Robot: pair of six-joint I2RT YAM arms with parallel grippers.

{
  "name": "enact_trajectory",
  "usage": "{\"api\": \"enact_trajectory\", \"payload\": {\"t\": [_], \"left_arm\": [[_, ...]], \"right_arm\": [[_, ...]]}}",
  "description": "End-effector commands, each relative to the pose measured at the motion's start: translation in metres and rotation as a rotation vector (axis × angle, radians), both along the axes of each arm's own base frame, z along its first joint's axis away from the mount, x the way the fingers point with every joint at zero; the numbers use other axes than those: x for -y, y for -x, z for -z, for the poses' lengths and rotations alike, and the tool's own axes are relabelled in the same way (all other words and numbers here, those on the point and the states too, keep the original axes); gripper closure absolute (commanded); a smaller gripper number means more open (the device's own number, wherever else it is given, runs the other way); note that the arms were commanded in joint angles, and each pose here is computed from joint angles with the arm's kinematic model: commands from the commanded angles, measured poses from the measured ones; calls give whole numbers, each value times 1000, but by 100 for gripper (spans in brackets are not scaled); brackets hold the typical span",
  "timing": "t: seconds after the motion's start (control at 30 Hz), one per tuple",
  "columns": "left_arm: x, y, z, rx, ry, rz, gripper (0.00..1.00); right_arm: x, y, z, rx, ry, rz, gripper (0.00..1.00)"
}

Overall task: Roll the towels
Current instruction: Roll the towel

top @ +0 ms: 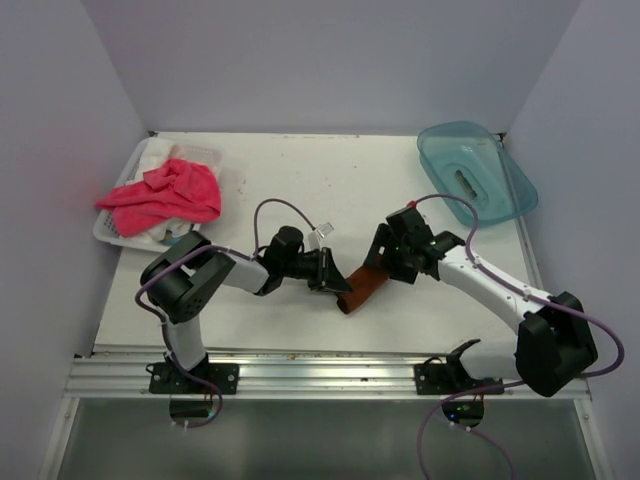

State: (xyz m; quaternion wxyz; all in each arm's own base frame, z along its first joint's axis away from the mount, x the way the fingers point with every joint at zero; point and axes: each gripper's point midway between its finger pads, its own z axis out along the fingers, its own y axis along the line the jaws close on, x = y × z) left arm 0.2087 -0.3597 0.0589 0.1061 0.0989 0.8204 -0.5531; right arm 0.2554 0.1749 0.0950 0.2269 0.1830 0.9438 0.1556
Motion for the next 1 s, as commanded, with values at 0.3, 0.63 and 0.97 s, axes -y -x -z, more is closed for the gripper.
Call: {"api": "enact_trajectory", "payload": {"t": [0.3, 0.63, 0.97], "left_arm": [[-5, 0, 6, -101, 31, -33, 100], [-6, -1, 8, -109, 29, -42, 85], [-30, -15, 3, 75, -178, -88, 34]], "right_arm": [[-17, 6, 44, -24, -74, 33, 20], [-14, 3, 76, -57, -51, 102, 29], [1, 5, 83, -149, 107, 98, 54]]}}
